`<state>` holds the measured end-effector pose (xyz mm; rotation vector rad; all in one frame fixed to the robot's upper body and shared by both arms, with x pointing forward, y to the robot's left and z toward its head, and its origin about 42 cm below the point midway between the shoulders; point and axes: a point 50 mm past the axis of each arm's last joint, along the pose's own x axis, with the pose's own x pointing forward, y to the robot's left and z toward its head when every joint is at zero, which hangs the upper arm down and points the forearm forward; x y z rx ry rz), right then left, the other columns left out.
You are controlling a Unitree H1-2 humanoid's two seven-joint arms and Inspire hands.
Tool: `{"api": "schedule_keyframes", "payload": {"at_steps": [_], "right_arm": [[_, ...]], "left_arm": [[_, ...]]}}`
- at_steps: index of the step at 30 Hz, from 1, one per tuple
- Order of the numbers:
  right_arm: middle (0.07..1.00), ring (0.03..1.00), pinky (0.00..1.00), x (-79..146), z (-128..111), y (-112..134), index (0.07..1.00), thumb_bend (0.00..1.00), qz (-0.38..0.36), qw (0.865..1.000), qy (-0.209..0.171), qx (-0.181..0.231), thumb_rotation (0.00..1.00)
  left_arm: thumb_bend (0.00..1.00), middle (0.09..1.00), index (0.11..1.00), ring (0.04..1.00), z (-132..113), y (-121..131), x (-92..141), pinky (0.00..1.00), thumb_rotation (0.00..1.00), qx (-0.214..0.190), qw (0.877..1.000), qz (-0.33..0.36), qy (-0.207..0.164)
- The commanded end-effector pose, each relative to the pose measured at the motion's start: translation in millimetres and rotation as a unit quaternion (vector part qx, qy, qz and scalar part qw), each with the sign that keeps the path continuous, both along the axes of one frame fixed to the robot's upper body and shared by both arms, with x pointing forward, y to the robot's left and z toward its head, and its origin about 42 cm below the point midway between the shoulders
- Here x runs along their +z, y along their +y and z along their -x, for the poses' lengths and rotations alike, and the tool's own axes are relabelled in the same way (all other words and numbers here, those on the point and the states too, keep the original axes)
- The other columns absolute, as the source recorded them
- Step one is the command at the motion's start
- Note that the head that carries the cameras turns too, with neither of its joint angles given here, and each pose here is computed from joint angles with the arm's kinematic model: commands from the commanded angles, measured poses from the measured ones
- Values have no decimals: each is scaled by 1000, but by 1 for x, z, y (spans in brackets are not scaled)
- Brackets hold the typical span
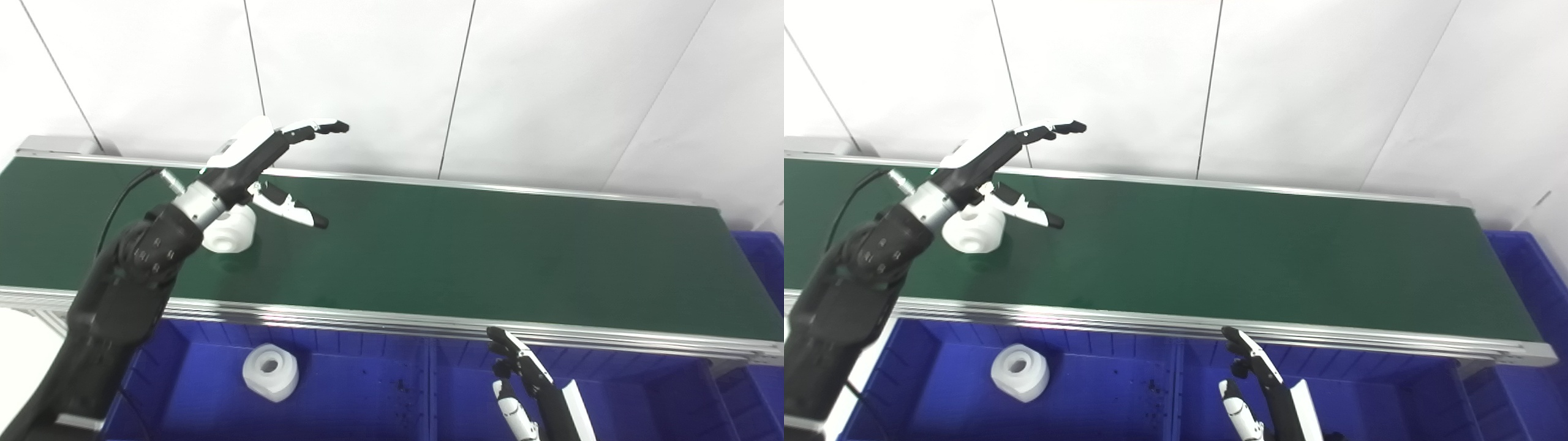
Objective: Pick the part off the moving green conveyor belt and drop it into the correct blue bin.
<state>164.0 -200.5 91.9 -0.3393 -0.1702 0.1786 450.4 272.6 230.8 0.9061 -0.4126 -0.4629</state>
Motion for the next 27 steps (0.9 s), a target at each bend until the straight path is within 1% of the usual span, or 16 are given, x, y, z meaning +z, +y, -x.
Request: {"api": "schedule_keyframes", "payload": {"at_steps": [1, 3, 5, 8, 11, 15, 18, 21, 22, 24, 27], "right_arm": [[868, 841, 789, 8, 1, 3, 862, 335, -11, 999, -40, 1, 901], [869, 839, 782, 7, 3, 3, 861, 331, -14, 999, -41, 1, 886], [868, 838, 781, 7, 4, 3, 860, 331, -15, 999, -41, 1, 880], [869, 856, 804, 6, 9, 2, 863, 350, -22, 999, -26, -5, 881], [869, 870, 823, 5, 10, 1, 865, 356, -20, 1000, -22, -8, 886], [866, 857, 817, 5, 10, 1, 865, 347, -16, 999, -29, -6, 896], [868, 857, 823, 7, 10, 1, 868, 350, -13, 999, -29, -7, 921], [867, 854, 817, 7, 10, 0, 868, 343, -14, 999, -29, -8, 906], [867, 854, 817, 7, 10, 0, 868, 343, -15, 999, -29, -7, 905], [871, 855, 814, 8, 10, -1, 869, 332, -15, 999, -29, -7, 897], [874, 857, 821, 10, 11, -1, 869, 325, -14, 999, -30, -6, 893]], "left_arm": [[1000, 870, 845, 864, -20, 1, 19, 829, 210, 3, 1000, 3, -14], [1000, 870, 850, 875, -30, 3, 13, 868, 228, 8, 1000, 8, 4], [1000, 873, 854, 878, -34, 5, 11, 869, 235, 10, 1000, 9, 9], [1000, 881, 862, 888, -51, 11, 7, 869, 268, 29, 999, -2, 27], [1000, 877, 869, 873, -61, 14, 6, 831, 297, 33, 999, -9, 32], [1000, 887, 881, 867, -75, 18, 3, 810, 329, 64, 996, -40, 54], [1000, 897, 889, 875, -81, 19, 0, 816, 340, 80, 993, -50, 76], [1000, 909, 893, 889, -83, 19, -2, 820, 334, 86, 991, -51, 86], [1000, 909, 893, 890, -85, 20, -4, 820, 333, 90, 990, -55, 95], [1000, 937, 911, 899, -86, 21, -7, 779, 341, 95, 987, -67, 110], [1000, 945, 913, 908, -86, 24, -11, 782, 347, 95, 985, -77, 122]]}}
